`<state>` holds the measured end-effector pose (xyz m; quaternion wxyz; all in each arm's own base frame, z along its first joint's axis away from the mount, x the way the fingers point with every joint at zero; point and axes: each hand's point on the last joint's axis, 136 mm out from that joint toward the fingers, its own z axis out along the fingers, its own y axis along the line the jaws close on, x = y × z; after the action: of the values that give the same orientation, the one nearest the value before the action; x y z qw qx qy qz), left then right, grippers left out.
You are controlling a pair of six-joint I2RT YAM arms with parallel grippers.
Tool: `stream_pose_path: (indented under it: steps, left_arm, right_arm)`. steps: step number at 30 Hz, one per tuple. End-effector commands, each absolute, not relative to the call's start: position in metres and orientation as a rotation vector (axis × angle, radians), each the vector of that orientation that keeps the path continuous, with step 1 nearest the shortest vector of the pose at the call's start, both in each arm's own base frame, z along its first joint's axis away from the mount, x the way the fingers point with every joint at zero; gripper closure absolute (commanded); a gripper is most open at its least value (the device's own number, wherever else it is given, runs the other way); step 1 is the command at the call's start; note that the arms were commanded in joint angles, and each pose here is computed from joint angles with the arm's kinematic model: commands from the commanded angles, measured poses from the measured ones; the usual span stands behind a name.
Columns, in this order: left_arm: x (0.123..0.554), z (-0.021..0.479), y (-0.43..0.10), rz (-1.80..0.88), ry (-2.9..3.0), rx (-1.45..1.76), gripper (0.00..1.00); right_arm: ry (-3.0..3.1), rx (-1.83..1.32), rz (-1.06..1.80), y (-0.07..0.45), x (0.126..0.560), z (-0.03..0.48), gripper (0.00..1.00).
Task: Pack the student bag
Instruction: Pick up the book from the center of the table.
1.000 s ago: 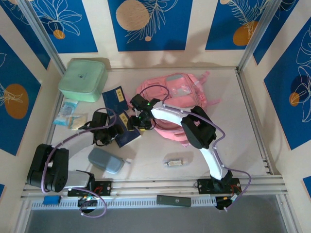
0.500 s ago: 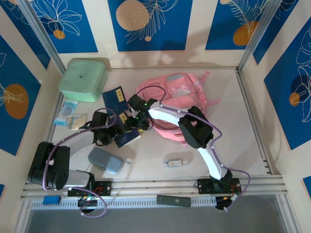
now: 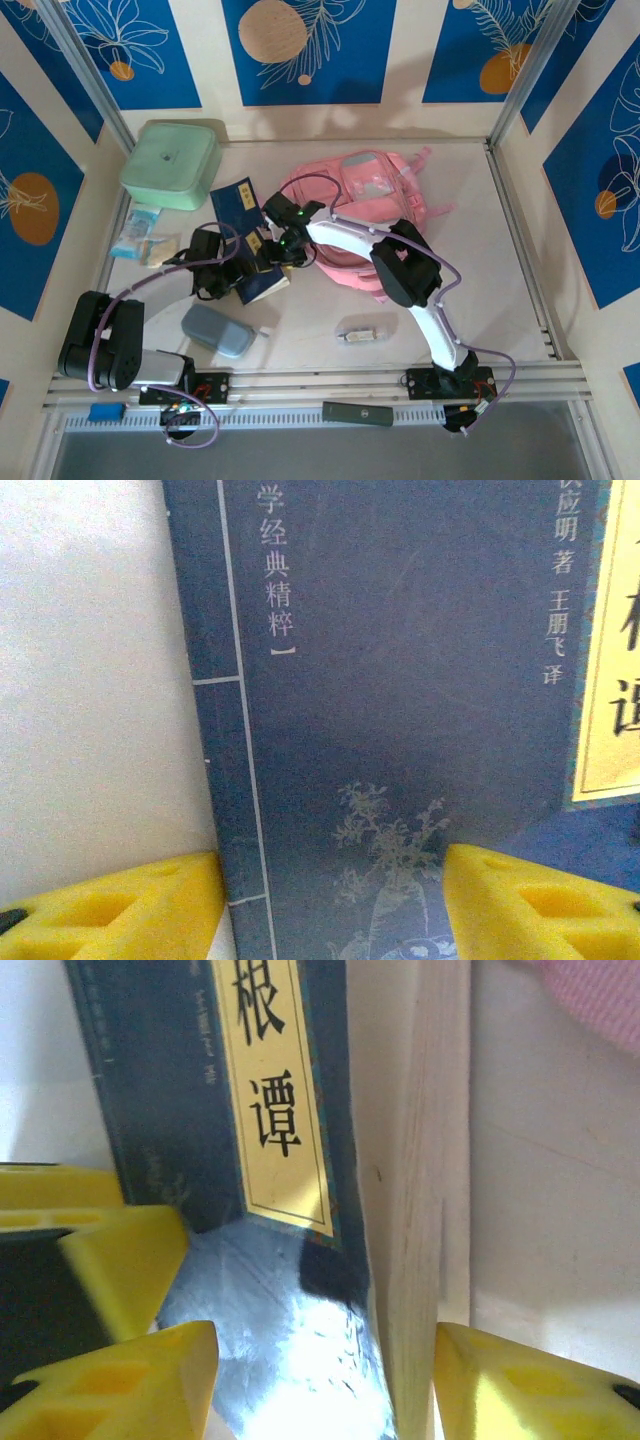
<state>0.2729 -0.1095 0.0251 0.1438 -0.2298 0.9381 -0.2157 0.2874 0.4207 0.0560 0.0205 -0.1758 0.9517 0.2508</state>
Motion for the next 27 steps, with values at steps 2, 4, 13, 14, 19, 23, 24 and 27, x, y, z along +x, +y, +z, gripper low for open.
stream_pose_path:
  steps: [2, 4, 13, 14, 19, 23, 24, 27]
  left_arm:
    - [0.267, 0.014, -0.111, -0.603, 2.751, -0.640, 0.38]
    - [0.266, 0.013, -0.111, -0.601, 2.753, -0.638, 0.38]
    - [0.267, 0.015, -0.111, -0.609, 2.746, -0.640, 0.38]
    - [0.267, 0.015, -0.112, -0.611, 2.746, -0.640, 0.38]
    - [0.267, 0.018, -0.113, -0.623, 2.739, -0.635, 0.38]
    - [0.269, 0.020, -0.113, -0.618, 2.731, -0.628, 0.38]
    - [0.268, 0.021, -0.113, -0.618, 2.733, -0.626, 0.38]
    - [0.271, 0.025, -0.112, -0.619, 2.717, -0.624, 0.38]
  right_arm:
    - [2.851, -0.664, 0.922, 0.435, 0.275, 0.099, 0.43]
    - [2.851, -0.677, 0.942, 0.436, 0.271, 0.100, 0.47]
    - [2.902, -0.648, 0.948, 0.436, 0.267, 0.089, 0.59]
    - [2.913, -0.636, 0.941, 0.435, 0.267, 0.086, 0.59]
    - [2.915, -0.618, 0.945, 0.436, 0.268, 0.086, 0.69]
    - [2.922, -0.600, 0.916, 0.432, 0.271, 0.087, 0.80]
    - [2.922, -0.591, 0.916, 0.431, 0.272, 0.089, 0.83]
    - [2.899, -0.590, 0.950, 0.433, 0.272, 0.100, 0.90]
